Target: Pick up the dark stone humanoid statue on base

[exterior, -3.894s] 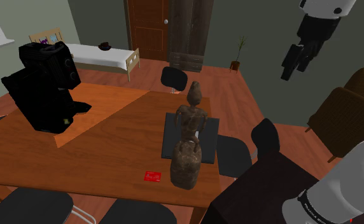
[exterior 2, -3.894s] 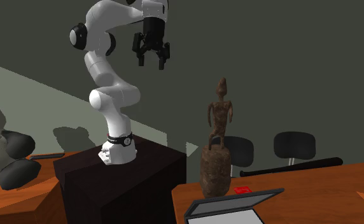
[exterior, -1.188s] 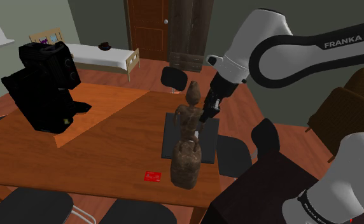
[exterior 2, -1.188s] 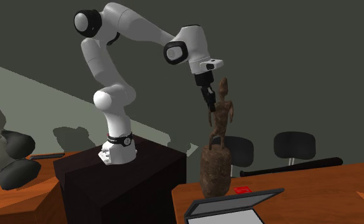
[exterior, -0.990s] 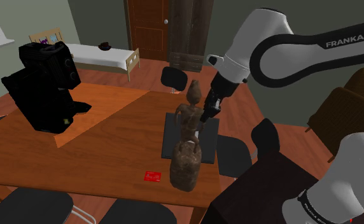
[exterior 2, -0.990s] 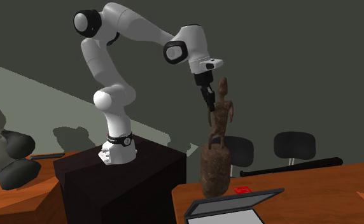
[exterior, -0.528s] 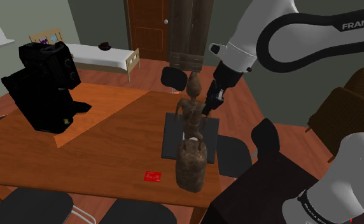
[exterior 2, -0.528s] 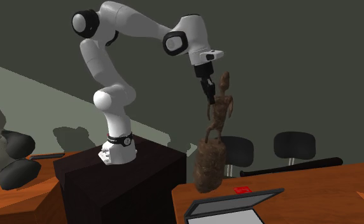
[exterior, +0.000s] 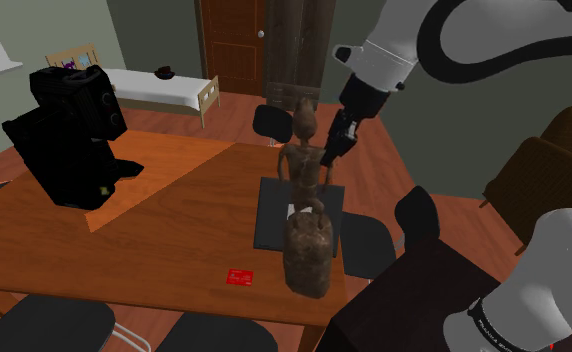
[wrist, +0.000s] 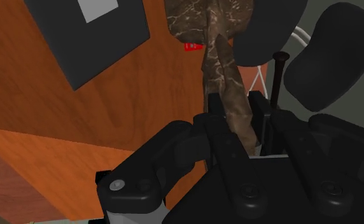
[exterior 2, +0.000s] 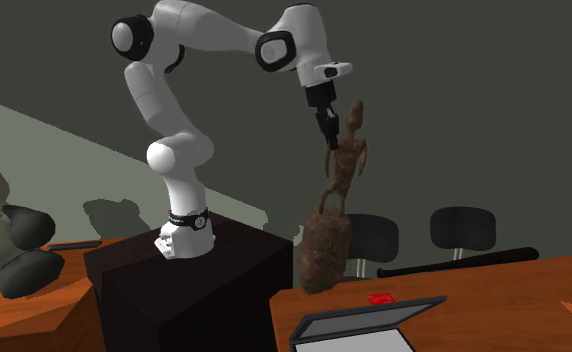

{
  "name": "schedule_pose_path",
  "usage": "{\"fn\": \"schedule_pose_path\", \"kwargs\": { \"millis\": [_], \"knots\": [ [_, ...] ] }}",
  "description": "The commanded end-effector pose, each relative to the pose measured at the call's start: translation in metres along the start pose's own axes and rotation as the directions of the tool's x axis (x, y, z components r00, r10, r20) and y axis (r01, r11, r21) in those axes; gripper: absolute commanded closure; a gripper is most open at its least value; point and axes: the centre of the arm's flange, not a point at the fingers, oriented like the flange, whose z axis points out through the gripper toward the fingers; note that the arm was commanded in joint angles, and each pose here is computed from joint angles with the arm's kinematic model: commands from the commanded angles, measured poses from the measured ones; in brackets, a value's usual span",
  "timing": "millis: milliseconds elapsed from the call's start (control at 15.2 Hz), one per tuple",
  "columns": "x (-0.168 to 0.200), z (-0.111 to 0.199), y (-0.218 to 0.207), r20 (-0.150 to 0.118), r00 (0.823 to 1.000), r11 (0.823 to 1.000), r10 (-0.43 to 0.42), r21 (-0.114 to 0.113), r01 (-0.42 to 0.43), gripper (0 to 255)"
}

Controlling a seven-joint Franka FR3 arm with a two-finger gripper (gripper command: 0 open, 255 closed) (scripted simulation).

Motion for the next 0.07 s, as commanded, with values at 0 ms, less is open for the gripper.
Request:
{"fn": "schedule_pose_path", "kwargs": {
  "millis": [0],
  "knots": [
    [0.0024,-0.0055,-0.0002,-0.004,1.0,1.0,0.0,-0.002,0.0,255]
  ]
}}
